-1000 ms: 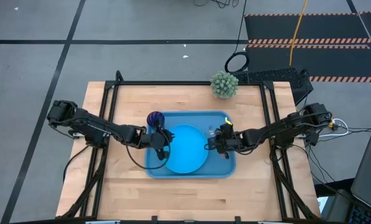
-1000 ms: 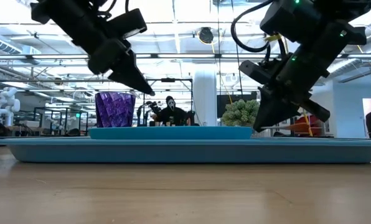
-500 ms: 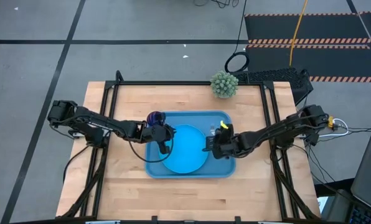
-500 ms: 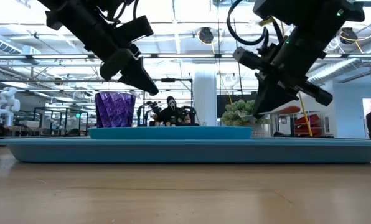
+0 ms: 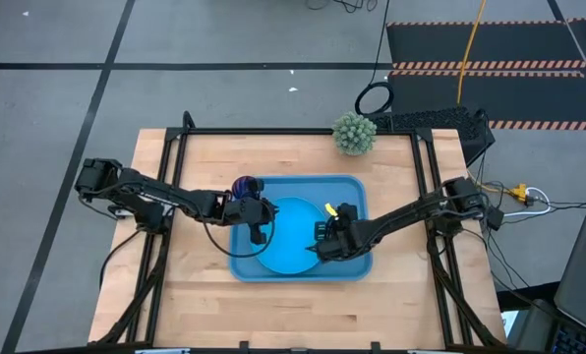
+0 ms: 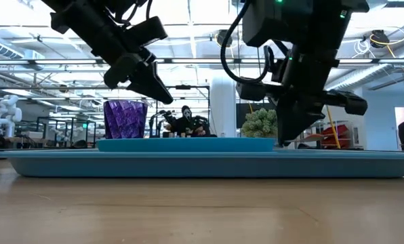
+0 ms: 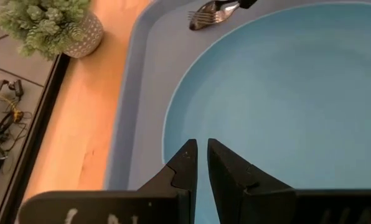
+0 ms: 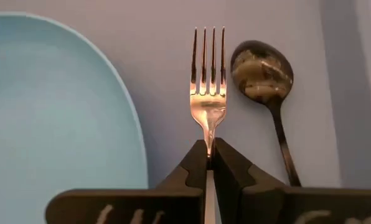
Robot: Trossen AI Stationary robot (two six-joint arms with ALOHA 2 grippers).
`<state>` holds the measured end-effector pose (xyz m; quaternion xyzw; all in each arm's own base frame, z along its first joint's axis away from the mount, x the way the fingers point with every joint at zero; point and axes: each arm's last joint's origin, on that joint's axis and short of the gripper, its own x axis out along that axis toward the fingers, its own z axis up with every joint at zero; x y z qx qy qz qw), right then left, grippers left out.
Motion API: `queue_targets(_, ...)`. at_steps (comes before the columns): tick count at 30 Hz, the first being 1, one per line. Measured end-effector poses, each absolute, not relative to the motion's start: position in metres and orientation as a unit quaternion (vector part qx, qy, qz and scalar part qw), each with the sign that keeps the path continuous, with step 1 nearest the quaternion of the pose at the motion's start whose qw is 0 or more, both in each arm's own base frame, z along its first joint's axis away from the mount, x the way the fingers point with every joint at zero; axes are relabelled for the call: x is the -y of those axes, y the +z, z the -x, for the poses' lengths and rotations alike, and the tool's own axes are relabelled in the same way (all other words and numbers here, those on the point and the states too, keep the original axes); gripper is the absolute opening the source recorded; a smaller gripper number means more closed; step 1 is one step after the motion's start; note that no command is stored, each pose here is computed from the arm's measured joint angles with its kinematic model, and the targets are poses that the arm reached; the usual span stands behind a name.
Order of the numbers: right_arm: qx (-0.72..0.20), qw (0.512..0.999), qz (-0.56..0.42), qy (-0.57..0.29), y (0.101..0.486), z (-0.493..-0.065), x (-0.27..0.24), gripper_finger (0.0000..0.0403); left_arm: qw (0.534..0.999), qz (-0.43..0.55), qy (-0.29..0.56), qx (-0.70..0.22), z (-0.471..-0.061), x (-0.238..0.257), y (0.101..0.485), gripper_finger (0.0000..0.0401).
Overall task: Pick and place plate/cup/fork/spoon on tray
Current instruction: Adjust the orange fork
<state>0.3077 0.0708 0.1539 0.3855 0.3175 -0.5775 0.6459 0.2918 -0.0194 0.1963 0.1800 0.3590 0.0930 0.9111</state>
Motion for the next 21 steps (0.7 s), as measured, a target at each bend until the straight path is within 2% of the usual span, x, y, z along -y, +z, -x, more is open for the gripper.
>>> queue_targets(21, -0.294, 0.644, -0.425, -0.564, 0.134, -0.302, -0.075, 0.0000, 0.912, -0.189, 0.077, -0.357, -0.292, 0.020, 0.197, 0.0042)
